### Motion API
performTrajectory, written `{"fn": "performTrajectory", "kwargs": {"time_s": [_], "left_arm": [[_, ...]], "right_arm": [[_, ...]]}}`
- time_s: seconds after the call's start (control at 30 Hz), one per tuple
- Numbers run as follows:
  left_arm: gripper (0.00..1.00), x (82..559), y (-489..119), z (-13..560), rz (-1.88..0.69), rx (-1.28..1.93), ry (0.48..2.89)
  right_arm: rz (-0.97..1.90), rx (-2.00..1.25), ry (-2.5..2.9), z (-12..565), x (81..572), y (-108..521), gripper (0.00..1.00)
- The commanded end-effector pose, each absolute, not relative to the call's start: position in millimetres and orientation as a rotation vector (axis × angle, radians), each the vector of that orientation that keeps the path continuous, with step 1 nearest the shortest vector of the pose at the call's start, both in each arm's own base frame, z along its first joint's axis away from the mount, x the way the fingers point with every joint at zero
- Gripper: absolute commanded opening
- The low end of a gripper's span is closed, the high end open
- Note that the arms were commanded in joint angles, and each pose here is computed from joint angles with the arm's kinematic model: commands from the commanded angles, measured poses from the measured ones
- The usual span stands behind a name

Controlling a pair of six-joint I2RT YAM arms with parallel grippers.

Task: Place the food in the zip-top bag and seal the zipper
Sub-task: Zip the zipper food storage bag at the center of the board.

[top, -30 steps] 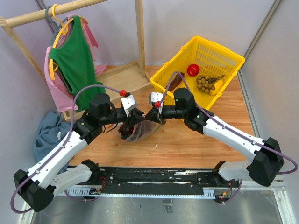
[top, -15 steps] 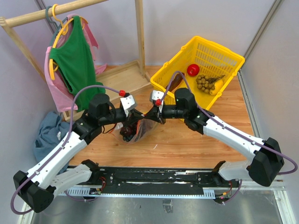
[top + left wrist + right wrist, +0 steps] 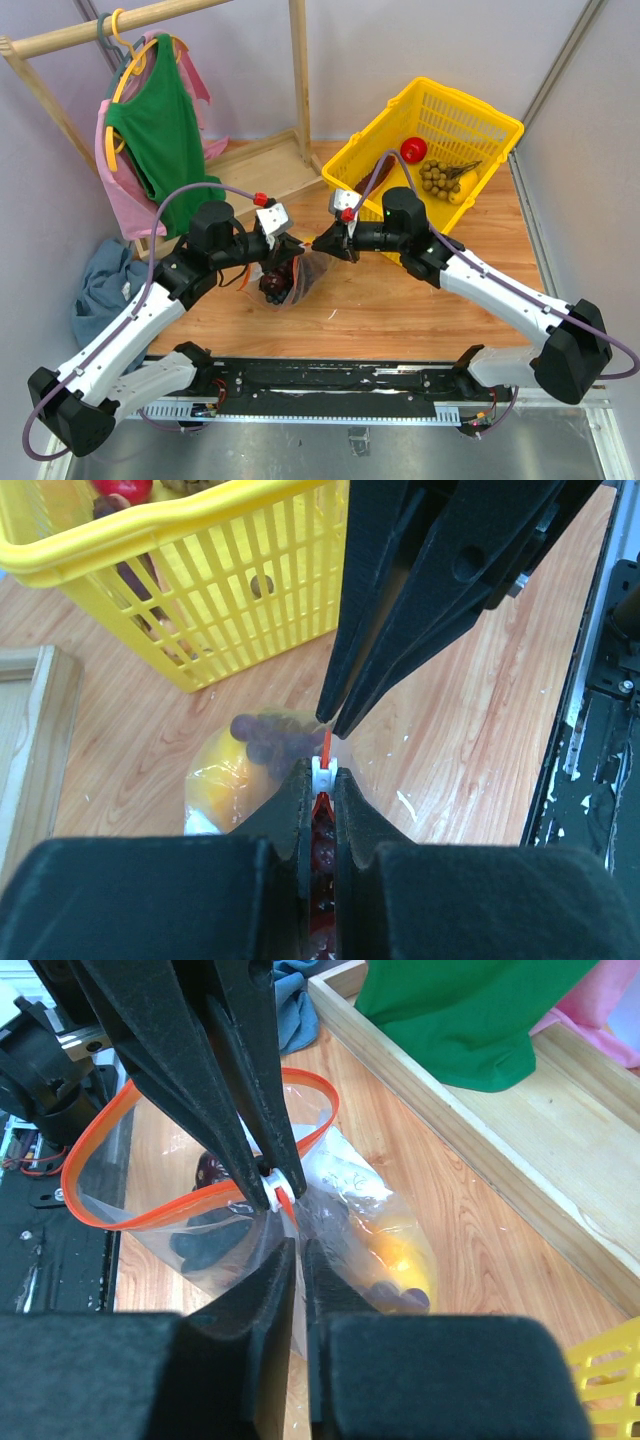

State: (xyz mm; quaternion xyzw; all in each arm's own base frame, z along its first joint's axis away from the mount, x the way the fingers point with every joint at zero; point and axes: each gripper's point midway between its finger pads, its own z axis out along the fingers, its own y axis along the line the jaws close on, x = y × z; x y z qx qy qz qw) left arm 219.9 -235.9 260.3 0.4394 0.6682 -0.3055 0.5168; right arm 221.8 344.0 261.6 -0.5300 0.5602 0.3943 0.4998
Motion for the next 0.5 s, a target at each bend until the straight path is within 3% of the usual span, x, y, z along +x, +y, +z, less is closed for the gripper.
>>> {"fn": "performTrajectory", "kwargs": {"time_s": [0.0, 0.3, 0.47], "left_arm": [[0.0, 221.0, -238.2, 280.3, -0.738, 1.066, 1.535], [0.0, 217.8, -242.5, 284.4, -0.769, 1.083, 1.513], [0.0, 216.8, -242.0, 283.1, -0.77, 1.086, 1.515]], "right_arm": [[0.98, -1.325, 1.236, 284.3, 216.2, 346.3, 0.19], [1.015, -1.394, 1.208, 279.9, 212.9, 353.5, 0.24], [1.01, -1.412, 1.245, 268.2, 218.5, 357.1, 0.08]]}}
